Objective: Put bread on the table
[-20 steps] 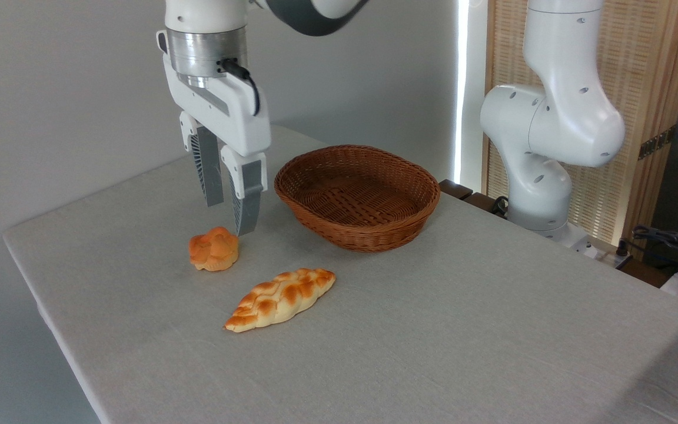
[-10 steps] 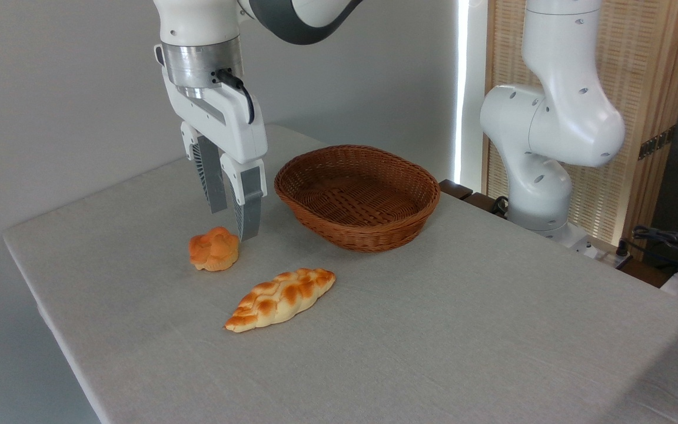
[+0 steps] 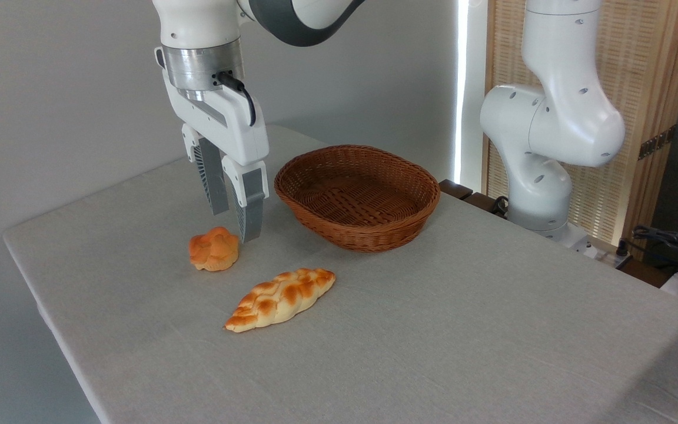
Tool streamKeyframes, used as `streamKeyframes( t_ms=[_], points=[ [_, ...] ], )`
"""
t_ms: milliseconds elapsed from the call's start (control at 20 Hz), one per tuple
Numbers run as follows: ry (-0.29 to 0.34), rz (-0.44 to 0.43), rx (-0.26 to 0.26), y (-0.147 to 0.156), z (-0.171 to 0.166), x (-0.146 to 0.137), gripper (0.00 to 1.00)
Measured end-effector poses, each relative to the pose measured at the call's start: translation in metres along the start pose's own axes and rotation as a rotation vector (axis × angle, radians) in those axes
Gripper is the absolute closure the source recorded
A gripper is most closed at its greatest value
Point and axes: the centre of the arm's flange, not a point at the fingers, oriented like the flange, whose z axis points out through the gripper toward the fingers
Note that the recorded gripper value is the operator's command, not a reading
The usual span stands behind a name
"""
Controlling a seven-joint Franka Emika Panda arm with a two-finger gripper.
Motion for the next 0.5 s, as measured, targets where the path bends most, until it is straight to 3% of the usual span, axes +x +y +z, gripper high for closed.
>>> streamKeyframes(
  t_ms=[500],
  points=[
    [-0.001,-0.091,0.003,-0.041,-0.024,-0.033,0.0]
  ],
)
